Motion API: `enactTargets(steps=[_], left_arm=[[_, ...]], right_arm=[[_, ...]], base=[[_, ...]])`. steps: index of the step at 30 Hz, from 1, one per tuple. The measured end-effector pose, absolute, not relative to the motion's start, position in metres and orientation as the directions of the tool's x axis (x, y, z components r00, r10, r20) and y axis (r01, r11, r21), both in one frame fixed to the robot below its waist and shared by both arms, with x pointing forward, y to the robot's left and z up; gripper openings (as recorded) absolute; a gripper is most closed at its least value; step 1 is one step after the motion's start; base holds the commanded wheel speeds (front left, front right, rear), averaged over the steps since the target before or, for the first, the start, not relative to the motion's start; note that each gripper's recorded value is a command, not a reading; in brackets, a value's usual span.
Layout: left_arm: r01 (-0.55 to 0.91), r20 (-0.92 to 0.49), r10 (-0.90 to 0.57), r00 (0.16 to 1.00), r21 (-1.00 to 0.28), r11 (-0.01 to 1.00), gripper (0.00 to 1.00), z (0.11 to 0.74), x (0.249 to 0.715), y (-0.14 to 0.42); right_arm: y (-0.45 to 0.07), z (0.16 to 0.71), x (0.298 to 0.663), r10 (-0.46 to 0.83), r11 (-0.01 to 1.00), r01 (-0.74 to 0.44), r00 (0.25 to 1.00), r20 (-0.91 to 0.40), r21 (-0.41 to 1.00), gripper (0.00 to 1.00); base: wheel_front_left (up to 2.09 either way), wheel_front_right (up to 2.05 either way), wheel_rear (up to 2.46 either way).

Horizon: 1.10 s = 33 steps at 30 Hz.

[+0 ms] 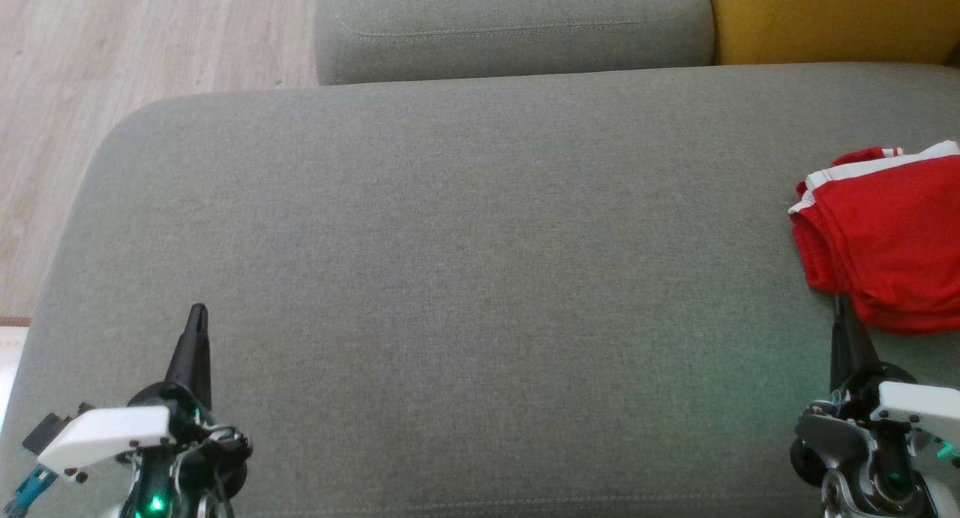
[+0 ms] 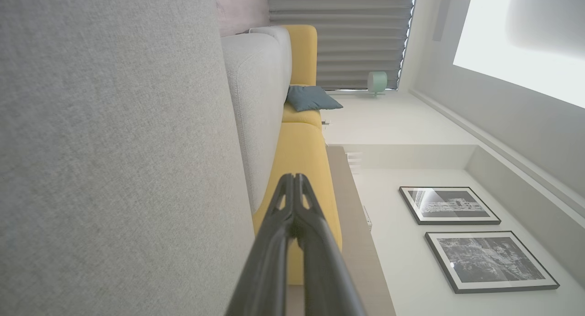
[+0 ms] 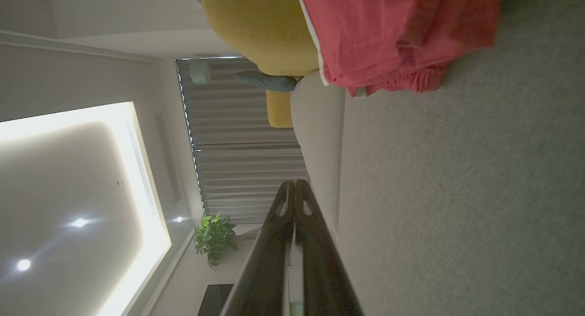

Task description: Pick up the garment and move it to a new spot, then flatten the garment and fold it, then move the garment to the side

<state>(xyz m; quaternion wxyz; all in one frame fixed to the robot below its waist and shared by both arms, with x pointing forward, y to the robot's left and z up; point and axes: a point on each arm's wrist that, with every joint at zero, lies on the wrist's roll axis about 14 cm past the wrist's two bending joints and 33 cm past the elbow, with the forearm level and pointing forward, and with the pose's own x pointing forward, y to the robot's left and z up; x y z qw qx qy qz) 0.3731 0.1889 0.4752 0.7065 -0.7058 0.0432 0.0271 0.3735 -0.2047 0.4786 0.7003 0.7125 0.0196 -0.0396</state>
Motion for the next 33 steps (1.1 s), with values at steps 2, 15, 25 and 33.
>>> enactTargets(steps=[2,15,25,33], left_arm=[[-0.099,-0.099,-0.023,0.995,-0.995,0.002,0.00,0.4752,0.3732,0.1889],[-0.099,-0.099,-0.023,0.995,-0.995,0.002,0.00,0.4752,0.3732,0.1889],[-0.099,-0.099,-0.023,0.995,-0.995,0.002,0.00,0.4752,0.3732,0.1888],[-0.099,-0.099,-0.023,0.995,-0.995,0.002,0.00,0.4752,0.3732,0.1888]], right_arm=[[-0.2048,0.4785,0.3735,-0.028,-0.019,0.084,0.996,-0.084,0.996,0.00],[-0.2052,0.4785,0.3735,-0.029,-0.018,0.084,0.996,-0.084,0.996,0.00],[-0.2062,0.4784,0.3734,-0.032,-0.019,0.084,0.996,-0.084,0.996,0.00],[-0.2064,0.4785,0.3733,-0.032,-0.020,0.084,0.996,-0.084,0.996,0.00]], base=[[0.00,0.00,0.00],[0.00,0.00,0.00],[0.00,0.00,0.00],[0.00,0.00,0.00]])
